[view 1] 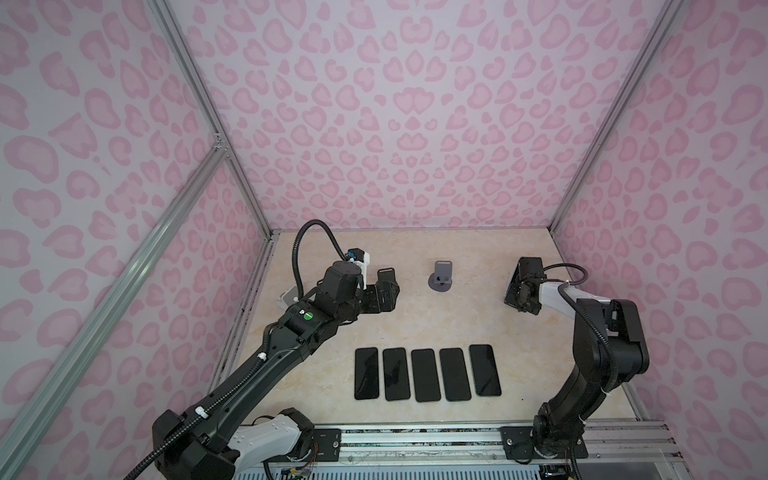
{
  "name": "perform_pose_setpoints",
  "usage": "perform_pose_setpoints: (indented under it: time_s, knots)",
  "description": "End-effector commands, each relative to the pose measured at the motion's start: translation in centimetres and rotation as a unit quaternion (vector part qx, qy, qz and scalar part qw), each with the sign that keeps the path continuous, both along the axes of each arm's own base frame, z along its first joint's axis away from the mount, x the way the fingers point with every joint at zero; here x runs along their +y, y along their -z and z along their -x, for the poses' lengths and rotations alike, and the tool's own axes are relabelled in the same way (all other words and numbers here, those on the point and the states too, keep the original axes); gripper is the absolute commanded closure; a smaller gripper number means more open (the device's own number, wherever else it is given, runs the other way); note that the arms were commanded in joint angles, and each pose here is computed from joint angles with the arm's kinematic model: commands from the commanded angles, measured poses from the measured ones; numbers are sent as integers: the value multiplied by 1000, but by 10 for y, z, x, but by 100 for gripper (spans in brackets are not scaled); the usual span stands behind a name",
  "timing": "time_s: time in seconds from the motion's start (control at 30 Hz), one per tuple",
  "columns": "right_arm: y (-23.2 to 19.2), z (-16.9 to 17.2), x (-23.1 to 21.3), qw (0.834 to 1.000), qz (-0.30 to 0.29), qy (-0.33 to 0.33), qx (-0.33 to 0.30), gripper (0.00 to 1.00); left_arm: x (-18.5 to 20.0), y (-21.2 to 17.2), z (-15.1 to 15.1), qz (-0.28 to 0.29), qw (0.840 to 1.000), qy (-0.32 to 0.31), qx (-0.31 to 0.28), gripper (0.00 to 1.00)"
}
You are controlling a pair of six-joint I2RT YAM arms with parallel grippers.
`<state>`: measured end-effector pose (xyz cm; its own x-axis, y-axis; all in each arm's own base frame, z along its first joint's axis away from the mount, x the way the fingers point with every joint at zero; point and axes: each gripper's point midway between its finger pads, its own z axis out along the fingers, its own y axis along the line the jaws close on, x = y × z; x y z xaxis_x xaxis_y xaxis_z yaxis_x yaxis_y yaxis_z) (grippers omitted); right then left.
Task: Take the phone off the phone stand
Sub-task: 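Close the right gripper on the top edge of the phone on the white stand, then lift the phone up off the white stand with the right gripper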
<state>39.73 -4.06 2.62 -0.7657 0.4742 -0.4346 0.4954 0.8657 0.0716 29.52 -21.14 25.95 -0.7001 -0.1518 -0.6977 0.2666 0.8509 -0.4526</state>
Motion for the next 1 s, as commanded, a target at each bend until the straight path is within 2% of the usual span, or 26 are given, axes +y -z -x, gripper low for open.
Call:
perform_pose_setpoints:
  time_s: [0.0,0.7,0.8,0.93,0.97]
  knots:
    - [2,7,-6,1000,9,13,9,100,-5,-9,-4,16,1000,3,-15,2]
    - [-2,18,-17,1000,14,21,6,100,-5,-6,-4,15,1000,4,-11,2]
    - [-13,21,-12,1000,8,18,-8,100,-6,-6,-4,16,1000,5,-11,2]
    - [-49,25,-3,998,29,11,-50,100,-6,-8,-3,19,1000,7,-12,2]
    - [-59,25,-2,997,37,10,-61,96,-7,-8,-2,20,1000,8,-11,2]
